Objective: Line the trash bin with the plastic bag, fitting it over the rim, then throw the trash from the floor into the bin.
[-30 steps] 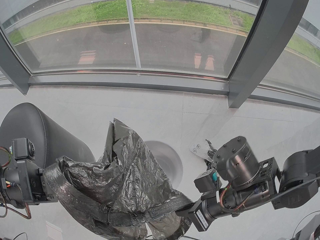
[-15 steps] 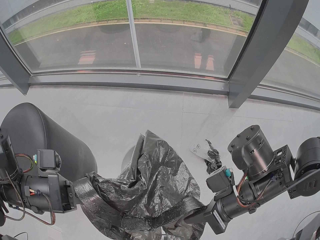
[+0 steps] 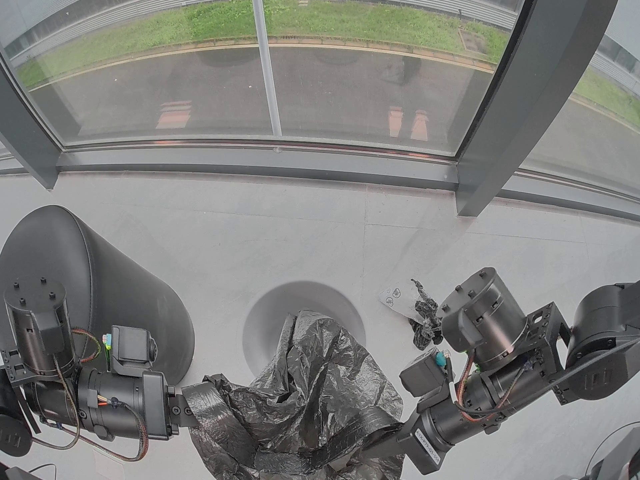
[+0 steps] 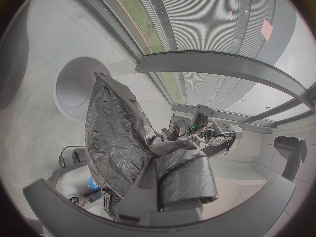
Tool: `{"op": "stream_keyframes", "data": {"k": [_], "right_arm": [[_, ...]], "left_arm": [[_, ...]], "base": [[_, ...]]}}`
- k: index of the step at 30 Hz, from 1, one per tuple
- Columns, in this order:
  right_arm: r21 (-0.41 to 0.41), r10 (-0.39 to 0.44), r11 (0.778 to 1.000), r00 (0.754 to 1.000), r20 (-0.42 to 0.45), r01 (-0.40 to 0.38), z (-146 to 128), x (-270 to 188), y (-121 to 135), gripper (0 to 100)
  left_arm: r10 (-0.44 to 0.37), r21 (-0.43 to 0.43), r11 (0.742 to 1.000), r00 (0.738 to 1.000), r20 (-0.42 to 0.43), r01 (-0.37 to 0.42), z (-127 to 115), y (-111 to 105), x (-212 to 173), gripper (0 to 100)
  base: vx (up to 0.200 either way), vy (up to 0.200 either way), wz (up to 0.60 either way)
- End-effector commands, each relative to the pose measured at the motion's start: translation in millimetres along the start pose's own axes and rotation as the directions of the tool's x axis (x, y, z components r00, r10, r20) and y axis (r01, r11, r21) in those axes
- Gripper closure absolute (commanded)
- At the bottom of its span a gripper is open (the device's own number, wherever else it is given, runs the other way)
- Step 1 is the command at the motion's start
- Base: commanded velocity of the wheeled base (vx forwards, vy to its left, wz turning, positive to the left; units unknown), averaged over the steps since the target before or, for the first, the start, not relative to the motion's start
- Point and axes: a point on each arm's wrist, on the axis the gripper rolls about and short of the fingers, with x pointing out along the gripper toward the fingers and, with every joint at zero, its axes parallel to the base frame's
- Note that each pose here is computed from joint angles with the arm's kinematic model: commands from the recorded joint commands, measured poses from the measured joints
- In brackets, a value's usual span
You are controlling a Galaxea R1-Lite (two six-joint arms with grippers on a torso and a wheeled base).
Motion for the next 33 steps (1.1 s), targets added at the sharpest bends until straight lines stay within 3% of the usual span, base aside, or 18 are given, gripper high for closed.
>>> {"op": "stream_keyframes", "data": {"k": [1,11,21,33], "right_arm": [[0.019,-0.012,1.0,1.0,-0.001,0.012,7,11,-10,100],[0.031,-0.035,0.999,0.989,0.147,0.03,31,28,-41,100],[0.056,-0.05,0.998,0.986,0.157,0.042,30,32,-55,100],[0.076,-0.016,0.997,0.992,0.123,0.006,24,38,-58,100]], "left_arm": [[0.025,-0.025,0.999,1.0,-0.016,-0.025,4,7,8,100],[0.046,-0.048,0.998,0.999,0.023,-0.045,24,25,23,100],[0.053,-0.059,0.997,0.998,0.041,-0.05,33,30,25,100],[0.022,-0.139,0.99,0.999,-0.033,-0.026,39,45,32,100]], "base": [[0.0,0.0,0.0],[0.0,0.0,0.0],[0.0,0.0,0.0],[0.0,0.0,0.0]]}}
